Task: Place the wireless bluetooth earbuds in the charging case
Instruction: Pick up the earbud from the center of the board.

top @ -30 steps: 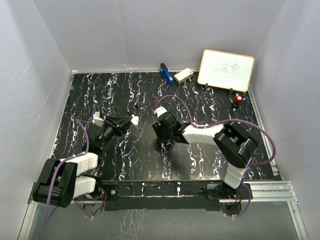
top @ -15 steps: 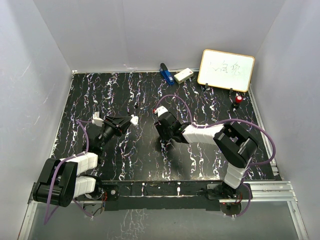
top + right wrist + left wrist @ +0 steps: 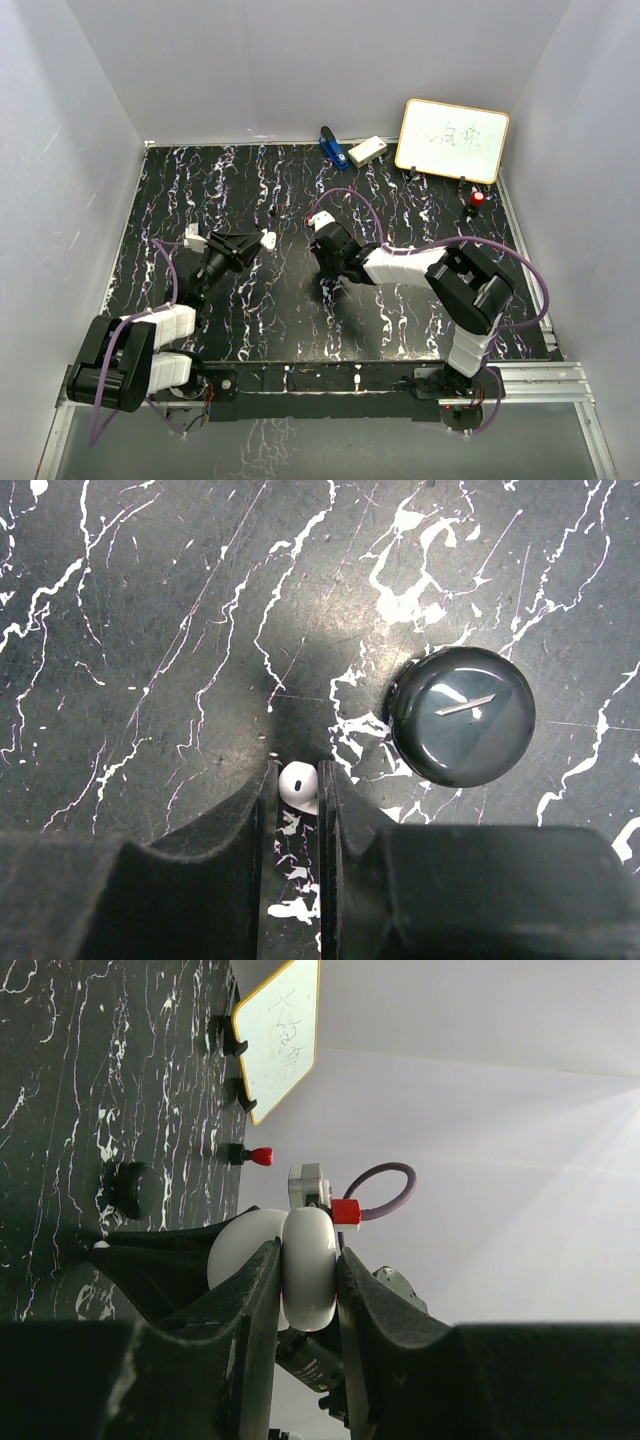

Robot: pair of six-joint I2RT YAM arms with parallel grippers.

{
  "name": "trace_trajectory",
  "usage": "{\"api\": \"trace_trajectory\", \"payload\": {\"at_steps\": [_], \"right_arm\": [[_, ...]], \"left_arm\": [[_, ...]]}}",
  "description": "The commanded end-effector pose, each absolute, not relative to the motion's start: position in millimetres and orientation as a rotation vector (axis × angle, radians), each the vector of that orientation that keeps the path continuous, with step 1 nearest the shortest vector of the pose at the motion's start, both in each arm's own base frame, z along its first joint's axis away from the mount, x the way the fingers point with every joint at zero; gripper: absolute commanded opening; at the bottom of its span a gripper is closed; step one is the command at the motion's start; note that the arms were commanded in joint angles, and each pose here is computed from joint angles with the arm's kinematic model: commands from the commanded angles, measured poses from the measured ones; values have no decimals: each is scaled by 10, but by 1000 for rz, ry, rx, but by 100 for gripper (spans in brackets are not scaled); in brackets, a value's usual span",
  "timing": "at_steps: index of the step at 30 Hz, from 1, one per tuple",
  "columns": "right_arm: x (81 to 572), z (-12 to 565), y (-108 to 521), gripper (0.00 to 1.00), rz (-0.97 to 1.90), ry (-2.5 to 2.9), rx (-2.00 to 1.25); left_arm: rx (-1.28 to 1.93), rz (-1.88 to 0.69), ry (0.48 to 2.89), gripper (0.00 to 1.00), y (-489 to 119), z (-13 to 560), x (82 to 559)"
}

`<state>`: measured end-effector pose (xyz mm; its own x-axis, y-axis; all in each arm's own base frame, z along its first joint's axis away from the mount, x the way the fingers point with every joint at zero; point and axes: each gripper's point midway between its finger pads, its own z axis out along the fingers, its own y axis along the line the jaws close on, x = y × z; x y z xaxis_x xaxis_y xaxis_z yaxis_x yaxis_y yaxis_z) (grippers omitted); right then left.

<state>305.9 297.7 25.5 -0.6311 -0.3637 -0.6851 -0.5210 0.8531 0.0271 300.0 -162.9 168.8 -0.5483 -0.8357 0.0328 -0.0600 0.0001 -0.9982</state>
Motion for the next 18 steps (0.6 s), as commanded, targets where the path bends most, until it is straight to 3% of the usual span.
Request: {"api": "trace_trajectory", "payload": {"at_steps": [1, 8, 18], "right_arm": [[3156, 566, 3122, 9, 346, 2261, -598], [3330, 1265, 3230, 0, 503, 2126, -476], [3246, 2342, 3303, 0, 1011, 1756, -177]], "left_arm": [[-907, -1629, 1647, 0, -1624, 1731, 2992], [-909, -1629, 1648, 0, -1626, 1718, 2998], [-886, -1671, 1574, 0, -1637, 1945, 3165]]}}
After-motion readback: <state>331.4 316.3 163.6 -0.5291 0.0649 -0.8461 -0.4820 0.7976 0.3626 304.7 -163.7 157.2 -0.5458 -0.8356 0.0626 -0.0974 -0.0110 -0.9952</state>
